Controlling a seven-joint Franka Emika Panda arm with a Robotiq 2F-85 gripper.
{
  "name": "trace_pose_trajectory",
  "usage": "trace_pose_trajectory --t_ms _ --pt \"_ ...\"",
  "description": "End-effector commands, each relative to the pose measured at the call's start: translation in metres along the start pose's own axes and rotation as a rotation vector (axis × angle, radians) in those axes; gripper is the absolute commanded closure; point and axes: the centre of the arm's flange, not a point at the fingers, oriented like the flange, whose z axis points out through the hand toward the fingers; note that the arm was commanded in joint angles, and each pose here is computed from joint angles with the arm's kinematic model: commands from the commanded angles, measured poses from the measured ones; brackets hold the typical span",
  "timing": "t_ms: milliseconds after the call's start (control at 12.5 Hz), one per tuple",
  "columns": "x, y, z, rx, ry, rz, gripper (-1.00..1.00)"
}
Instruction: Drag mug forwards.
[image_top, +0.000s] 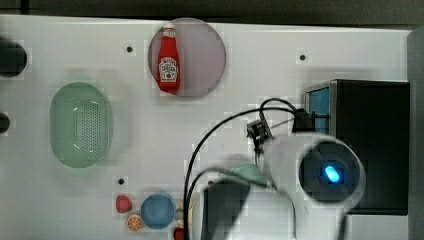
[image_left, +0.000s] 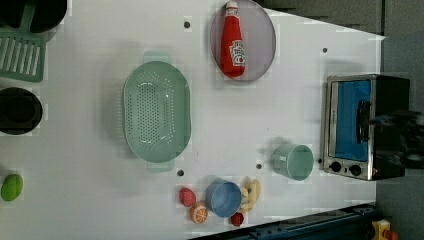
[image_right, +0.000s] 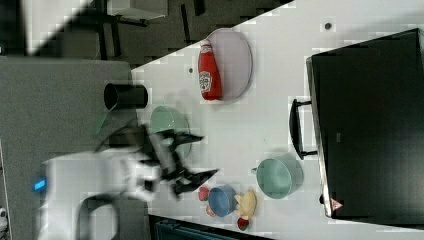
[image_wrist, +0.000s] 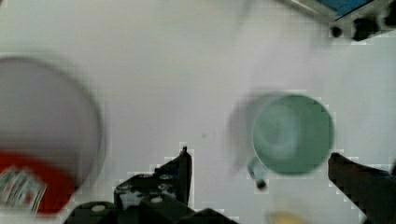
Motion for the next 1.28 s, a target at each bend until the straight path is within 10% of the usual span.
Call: trace_pose_trajectory --t_ms 80,800,1280 --pt "0.003 0.013 0.097 -0.088 -0.045 0.257 -1.00" --pt "0.008 -0.002 0.246 -0.120 0.025 0.527 -0.93" --pt "0.005 -0.001 0.250 -0.130 0.016 0.530 0.51"
